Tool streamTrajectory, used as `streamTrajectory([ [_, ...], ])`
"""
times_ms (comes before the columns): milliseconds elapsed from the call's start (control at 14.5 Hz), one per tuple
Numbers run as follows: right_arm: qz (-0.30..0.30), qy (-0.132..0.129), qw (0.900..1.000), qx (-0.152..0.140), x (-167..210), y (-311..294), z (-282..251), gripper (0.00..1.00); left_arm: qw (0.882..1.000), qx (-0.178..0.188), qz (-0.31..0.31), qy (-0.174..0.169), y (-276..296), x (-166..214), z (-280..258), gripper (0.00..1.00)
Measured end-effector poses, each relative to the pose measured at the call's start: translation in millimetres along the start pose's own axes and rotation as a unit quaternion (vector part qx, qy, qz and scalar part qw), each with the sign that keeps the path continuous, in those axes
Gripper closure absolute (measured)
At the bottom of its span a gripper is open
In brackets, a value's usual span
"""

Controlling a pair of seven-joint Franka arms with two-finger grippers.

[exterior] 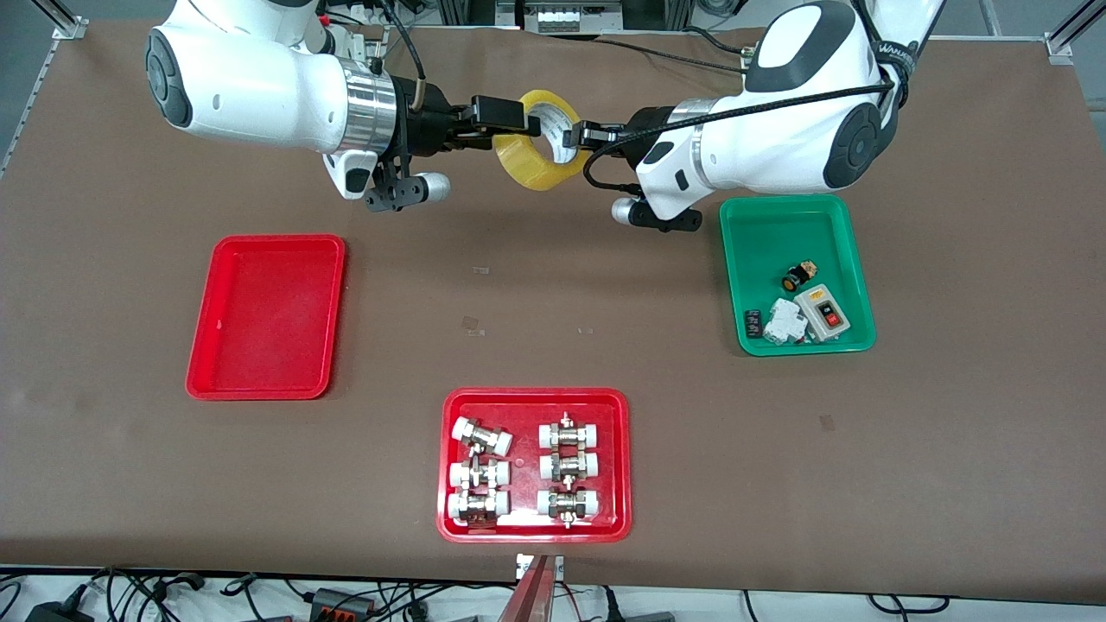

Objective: Left arm passes tape to right arm into tray
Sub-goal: 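Grasp the tape with the right gripper beside the left gripper, then open the left gripper and withdraw it while the right gripper holds tape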

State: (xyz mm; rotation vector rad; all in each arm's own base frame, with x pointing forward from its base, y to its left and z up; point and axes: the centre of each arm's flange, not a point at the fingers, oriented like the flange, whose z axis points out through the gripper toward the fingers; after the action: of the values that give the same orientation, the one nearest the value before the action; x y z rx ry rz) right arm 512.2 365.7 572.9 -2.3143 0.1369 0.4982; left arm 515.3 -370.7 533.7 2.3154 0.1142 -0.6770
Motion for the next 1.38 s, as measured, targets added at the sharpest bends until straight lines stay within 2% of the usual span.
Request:
streamTrajectory([
  [275,0.001,0.003,1.000,0.001,2.1,0.1,1.5,0.02,1.000,0.000,0.000,0.000,0.0,0.0,0.0,0.78],
  [344,0.001,0.003,1.000,0.001,2.8,0.2,2.2,0.05,1.000,0.000,0.000,0.000,0.0,0.0,0.0,0.78],
  [413,0.001,0.003,1.000,0.001,3.1,0.4,2.8,0.13,1.000,0.000,0.000,0.000,0.0,0.0,0.0,0.78],
  [482,0.002,0.003,1.000,0.001,3.3,0.5,3.0,0.13,1.000,0.000,0.000,0.000,0.0,0.0,0.0,0.78],
  [551,0.002,0.003,1.000,0.001,3.3,0.5,3.0,0.19,1.000,0.000,0.000,0.000,0.0,0.0,0.0,0.78],
  [688,0.000,0.001,1.000,0.003,2.7,-0.2,2.9,0.42,1.000,0.000,0.000,-0.001,-0.4,0.4,0.3,0.78],
  [1239,-0.001,0.001,1.000,0.003,2.6,-0.3,3.2,0.42,1.000,0.000,-0.001,-0.001,-0.9,0.9,0.0,0.78],
  [1377,0.001,0.001,1.000,0.003,3.7,0.5,4.3,0.42,1.000,0.000,0.000,-0.001,-0.2,0.3,-2.9,0.63],
])
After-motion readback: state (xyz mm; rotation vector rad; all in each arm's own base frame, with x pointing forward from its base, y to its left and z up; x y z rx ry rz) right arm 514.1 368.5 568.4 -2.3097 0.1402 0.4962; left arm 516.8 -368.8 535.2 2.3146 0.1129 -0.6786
